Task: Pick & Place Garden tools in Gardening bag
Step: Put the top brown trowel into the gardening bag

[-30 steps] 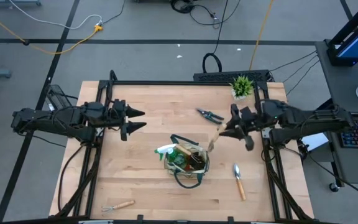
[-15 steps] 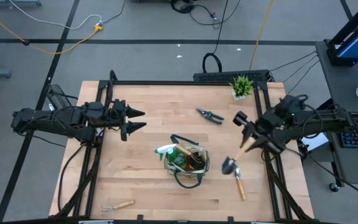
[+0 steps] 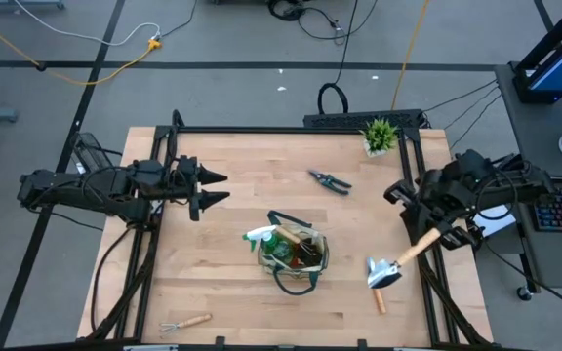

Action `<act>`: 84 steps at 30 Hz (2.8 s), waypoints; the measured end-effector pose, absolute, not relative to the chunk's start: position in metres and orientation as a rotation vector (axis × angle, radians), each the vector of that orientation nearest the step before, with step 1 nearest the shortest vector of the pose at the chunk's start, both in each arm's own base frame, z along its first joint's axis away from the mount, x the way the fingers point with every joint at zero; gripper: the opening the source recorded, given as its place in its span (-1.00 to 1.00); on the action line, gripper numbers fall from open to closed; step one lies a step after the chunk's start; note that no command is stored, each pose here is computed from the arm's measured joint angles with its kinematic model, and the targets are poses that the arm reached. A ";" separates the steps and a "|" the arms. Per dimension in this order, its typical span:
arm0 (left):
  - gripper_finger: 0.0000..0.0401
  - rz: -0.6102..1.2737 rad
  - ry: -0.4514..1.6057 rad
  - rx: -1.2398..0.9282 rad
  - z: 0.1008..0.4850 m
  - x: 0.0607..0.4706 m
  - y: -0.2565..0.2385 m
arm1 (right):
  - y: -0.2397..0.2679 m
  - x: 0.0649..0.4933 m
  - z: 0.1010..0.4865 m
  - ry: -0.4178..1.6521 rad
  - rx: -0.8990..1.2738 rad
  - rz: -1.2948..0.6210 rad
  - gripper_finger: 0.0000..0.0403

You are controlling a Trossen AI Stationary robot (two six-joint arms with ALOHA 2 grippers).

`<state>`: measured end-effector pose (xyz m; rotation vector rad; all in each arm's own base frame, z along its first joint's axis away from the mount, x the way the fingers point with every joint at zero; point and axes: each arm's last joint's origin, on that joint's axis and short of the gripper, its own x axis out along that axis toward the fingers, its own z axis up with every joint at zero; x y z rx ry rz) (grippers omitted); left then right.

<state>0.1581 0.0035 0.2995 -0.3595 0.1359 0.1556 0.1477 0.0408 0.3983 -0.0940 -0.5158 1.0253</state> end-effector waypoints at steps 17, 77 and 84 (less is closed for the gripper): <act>0.40 0.158 0.135 -0.367 0.300 0.158 0.004 | 0.029 0.189 0.379 -0.358 0.304 0.252 -0.71; 0.40 0.178 0.240 -0.351 0.290 0.156 0.004 | 0.097 0.285 0.301 0.588 0.291 -0.122 -0.71; 0.40 0.178 0.240 -0.350 0.290 0.156 0.004 | 0.097 0.281 0.296 0.666 0.275 -0.095 -0.71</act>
